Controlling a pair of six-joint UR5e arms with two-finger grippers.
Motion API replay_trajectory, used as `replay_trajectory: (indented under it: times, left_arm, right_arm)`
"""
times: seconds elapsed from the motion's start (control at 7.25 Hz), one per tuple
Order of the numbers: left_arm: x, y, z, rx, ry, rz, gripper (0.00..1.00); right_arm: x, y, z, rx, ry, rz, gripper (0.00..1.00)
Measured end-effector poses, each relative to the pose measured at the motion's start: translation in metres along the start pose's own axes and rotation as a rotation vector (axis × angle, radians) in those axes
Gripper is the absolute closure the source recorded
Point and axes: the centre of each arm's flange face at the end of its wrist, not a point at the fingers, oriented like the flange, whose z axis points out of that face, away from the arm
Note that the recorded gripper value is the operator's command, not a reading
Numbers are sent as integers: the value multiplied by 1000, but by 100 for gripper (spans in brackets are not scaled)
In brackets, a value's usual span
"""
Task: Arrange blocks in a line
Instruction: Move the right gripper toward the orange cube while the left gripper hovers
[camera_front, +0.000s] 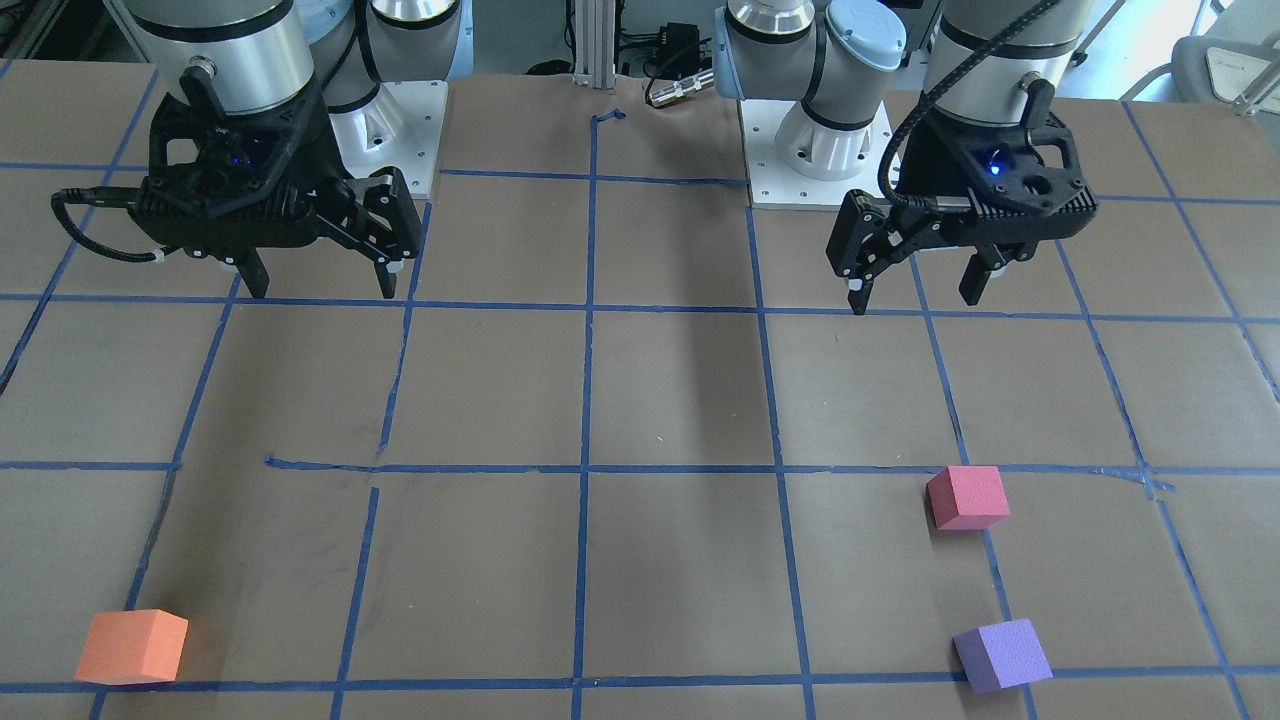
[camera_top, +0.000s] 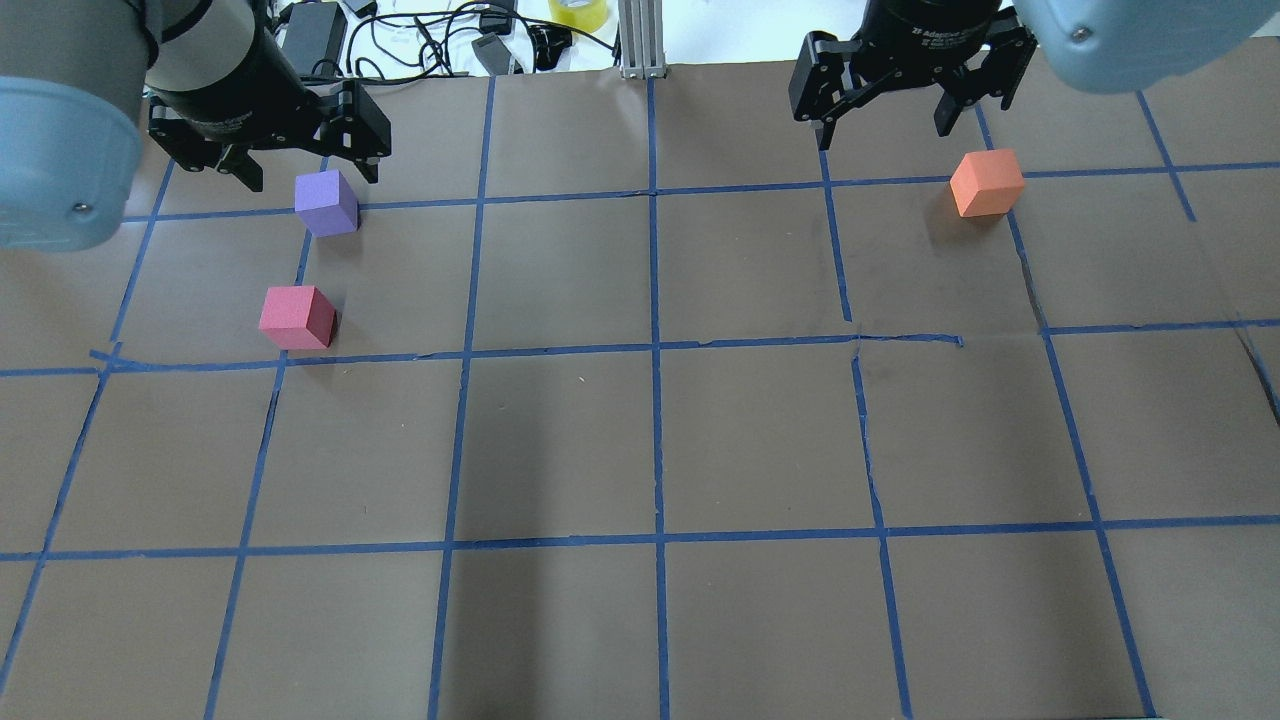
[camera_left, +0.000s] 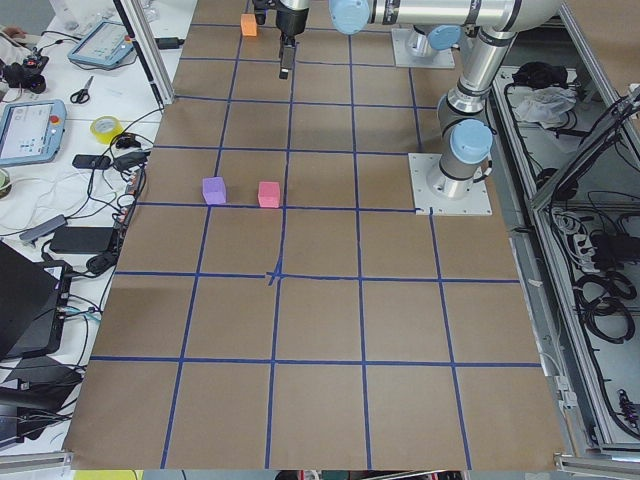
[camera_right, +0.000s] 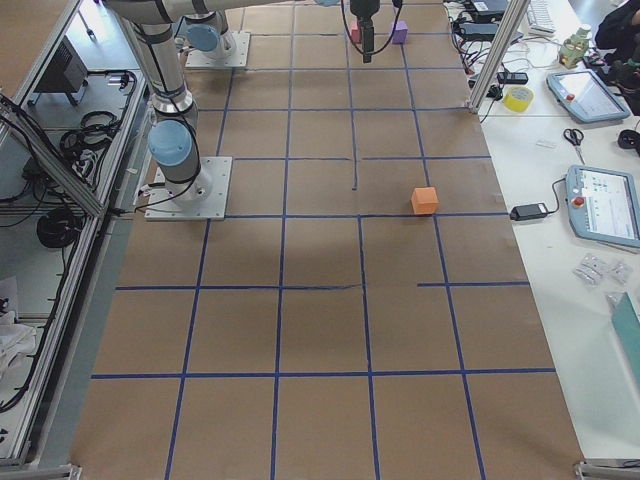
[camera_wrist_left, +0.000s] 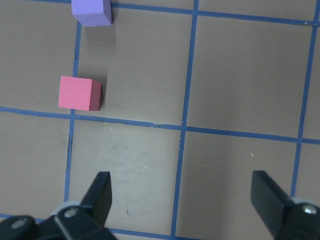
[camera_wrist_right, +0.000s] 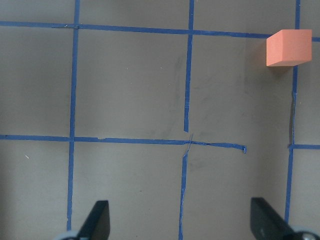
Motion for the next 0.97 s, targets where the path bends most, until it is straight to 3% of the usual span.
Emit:
replay_trajectory:
  times: [0.55, 0.97]
  left_arm:
    - [4, 7, -6, -101, 17, -11, 0]
    - [8, 10, -16, -156, 76, -7, 0]
  right_arm:
    - [0, 6, -2, 5, -18, -35, 0]
    - [1, 15, -1, 10, -13, -31, 0]
